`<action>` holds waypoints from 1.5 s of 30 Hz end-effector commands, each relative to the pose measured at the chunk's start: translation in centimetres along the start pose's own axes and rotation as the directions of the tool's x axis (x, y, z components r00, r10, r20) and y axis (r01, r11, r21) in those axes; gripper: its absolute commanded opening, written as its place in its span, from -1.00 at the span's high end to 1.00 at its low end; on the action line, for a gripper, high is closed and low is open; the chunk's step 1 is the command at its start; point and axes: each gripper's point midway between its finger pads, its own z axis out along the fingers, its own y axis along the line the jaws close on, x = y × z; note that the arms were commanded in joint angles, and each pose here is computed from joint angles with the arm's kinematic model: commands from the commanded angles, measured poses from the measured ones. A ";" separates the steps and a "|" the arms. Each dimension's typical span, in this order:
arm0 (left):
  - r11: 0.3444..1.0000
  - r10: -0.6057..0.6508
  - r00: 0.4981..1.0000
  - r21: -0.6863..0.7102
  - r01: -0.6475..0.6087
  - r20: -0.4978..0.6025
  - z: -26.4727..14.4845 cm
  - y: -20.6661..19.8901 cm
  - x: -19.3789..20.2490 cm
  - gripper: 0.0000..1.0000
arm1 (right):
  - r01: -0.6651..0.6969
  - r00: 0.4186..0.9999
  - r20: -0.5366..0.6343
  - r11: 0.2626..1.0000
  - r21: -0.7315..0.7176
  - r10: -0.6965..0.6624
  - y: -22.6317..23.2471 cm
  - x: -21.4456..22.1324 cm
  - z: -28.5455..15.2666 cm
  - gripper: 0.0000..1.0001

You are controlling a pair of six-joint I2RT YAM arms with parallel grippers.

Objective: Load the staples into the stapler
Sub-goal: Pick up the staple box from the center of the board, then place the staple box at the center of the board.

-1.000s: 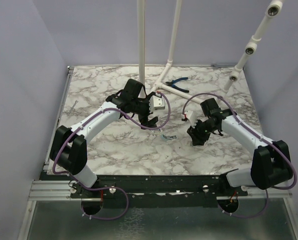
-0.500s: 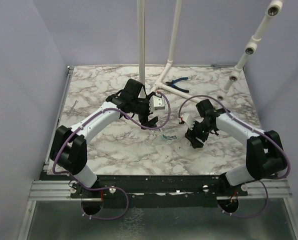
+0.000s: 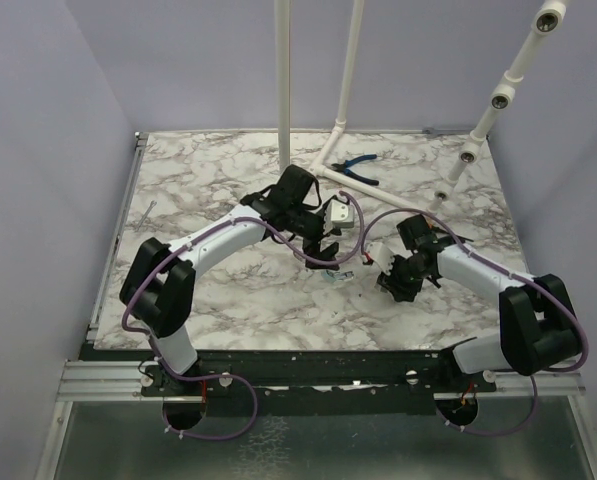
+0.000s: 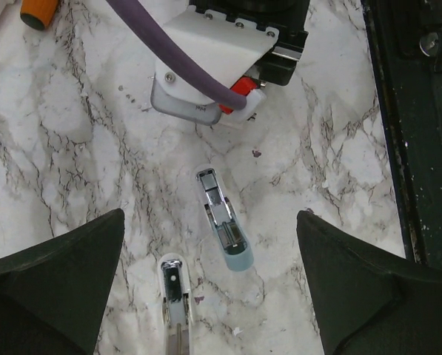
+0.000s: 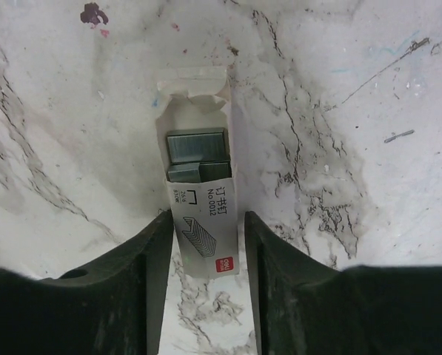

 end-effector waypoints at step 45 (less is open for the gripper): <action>0.973 -0.083 0.992 -0.207 0.101 0.096 -4.9 3.5 -2.0 -0.98 | 0.105 0.909 -0.405 0.994 -0.002 -0.097 -0.8 3.5 -3.7 0.63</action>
